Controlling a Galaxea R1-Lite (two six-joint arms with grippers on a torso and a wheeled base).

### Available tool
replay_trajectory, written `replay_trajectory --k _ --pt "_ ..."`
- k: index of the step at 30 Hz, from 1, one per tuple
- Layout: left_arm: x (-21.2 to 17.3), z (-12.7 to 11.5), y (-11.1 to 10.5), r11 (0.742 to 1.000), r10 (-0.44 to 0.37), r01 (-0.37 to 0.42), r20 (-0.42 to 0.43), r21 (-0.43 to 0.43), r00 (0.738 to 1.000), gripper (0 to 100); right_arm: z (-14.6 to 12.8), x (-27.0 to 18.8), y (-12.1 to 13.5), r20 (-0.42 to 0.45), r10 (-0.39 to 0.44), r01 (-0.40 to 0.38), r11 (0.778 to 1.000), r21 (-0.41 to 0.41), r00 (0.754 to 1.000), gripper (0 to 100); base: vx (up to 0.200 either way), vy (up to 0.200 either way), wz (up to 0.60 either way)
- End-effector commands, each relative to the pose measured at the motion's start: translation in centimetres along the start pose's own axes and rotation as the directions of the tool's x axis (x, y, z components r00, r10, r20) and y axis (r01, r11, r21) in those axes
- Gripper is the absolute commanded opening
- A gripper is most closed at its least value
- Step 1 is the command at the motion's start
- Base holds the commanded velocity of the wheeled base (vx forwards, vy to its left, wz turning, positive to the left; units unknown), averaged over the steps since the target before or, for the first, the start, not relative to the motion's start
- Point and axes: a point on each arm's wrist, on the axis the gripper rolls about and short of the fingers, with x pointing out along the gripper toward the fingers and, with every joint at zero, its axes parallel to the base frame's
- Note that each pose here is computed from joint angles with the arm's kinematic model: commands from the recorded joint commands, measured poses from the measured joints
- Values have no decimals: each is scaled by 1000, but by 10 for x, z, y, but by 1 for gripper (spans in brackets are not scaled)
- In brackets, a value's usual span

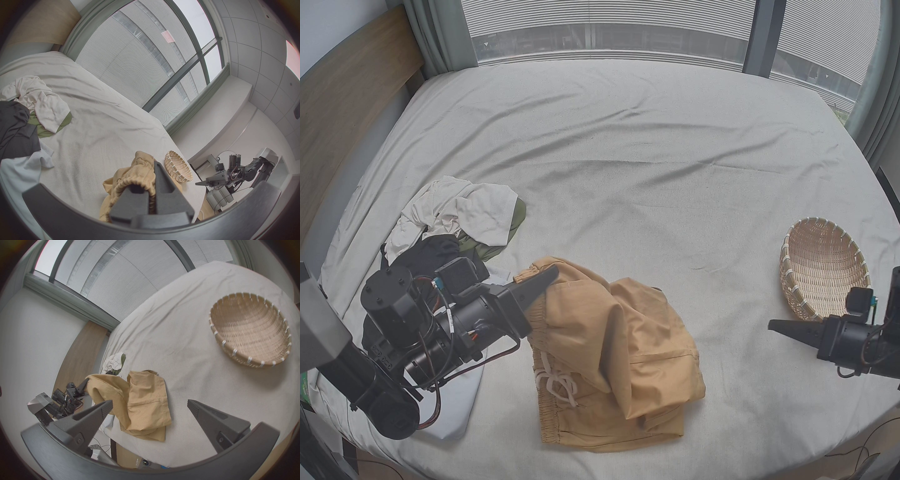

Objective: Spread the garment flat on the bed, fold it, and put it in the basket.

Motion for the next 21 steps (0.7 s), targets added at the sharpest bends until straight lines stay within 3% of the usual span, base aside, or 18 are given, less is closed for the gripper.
replay_trajectory --k 1,21 --pt "-2 1 4 1000 14 -14 4 1 1000 0 -16 45 -11 -148 -15 25 998 66 989 100 0 0 0" --pt "-1 -4 4 999 11 -11 -19 33 1000 0 -39 106 -42 -202 -32 48 996 75 979 100 0 0 0"
